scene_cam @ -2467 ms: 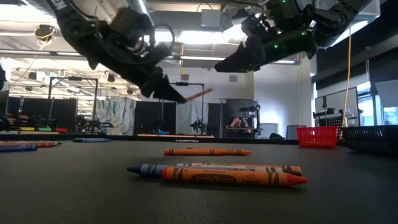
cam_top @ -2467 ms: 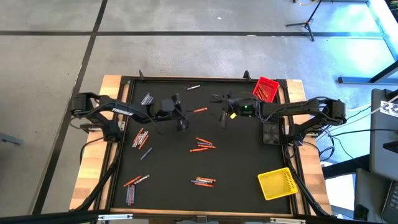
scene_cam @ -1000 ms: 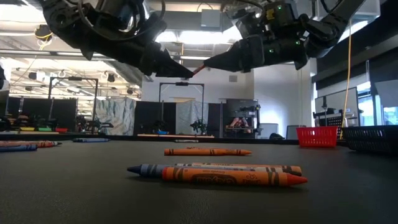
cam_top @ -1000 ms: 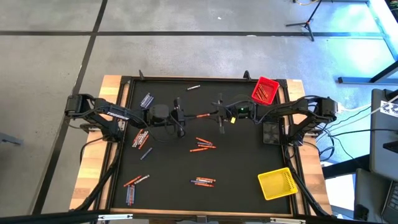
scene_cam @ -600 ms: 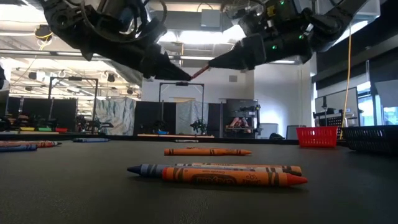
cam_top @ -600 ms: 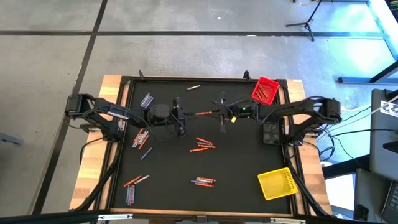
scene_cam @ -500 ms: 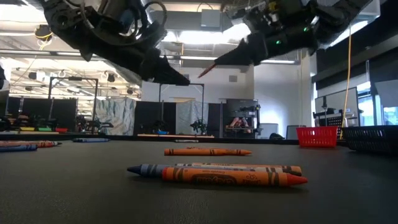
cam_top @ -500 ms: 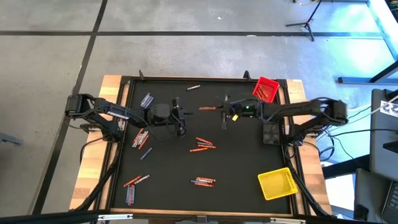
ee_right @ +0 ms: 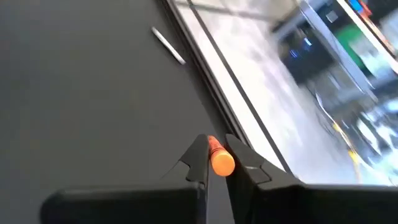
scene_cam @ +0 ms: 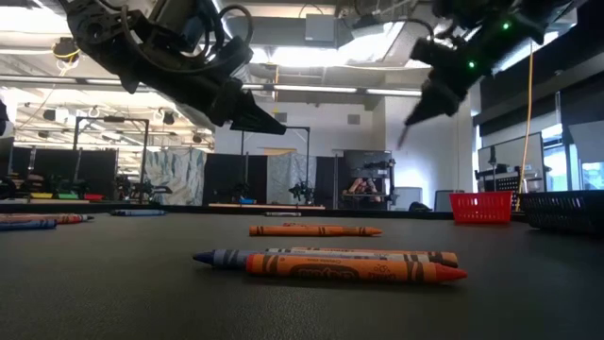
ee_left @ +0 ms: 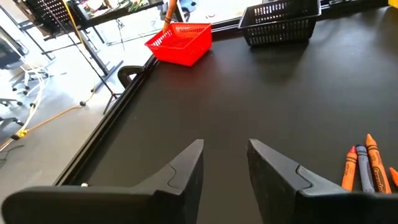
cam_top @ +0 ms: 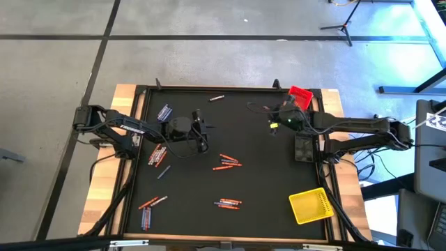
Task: Sort crayons
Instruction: Put the orange crayon into the red bin
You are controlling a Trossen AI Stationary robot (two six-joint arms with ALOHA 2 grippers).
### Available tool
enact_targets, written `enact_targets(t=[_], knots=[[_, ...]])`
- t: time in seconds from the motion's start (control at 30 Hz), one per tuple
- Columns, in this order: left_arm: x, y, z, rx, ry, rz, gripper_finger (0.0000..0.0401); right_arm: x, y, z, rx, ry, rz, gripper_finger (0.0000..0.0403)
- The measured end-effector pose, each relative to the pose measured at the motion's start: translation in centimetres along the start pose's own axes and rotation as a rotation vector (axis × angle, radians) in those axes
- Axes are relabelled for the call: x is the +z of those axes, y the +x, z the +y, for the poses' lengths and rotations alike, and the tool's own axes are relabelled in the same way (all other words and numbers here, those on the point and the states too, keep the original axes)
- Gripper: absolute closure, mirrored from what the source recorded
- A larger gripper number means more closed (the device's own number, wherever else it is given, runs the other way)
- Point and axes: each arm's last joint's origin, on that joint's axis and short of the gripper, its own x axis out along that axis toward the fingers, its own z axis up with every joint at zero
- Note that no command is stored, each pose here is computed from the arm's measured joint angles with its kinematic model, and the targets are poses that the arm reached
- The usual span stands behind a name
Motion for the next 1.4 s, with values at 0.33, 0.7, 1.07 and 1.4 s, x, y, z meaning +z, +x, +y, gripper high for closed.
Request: enact_targets(t=[0.33,0.7,1.07,1.4], knots=[[0.0,0.0,0.0,0.0,0.001,0.0,0.0286,-3.8,2.0,-4.5,-0.165,0.204,0.308,0.0384],[0.0,0.0,0.0,0.0,0.001,0.0,0.0286,-6.9,4.4,-7.9,-0.232,0.407,0.475,0.0381],[0.0,0.0,0.0,0.0,0.001,0.0,0.0286,-8.5,7.4,-7.8,-0.244,0.404,0.589,0.0357],[0.0,0.0,0.0,0.0,0.001,0.0,0.0286,-8.7,7.9,-7.7,-0.253,0.395,0.604,0.0287]])
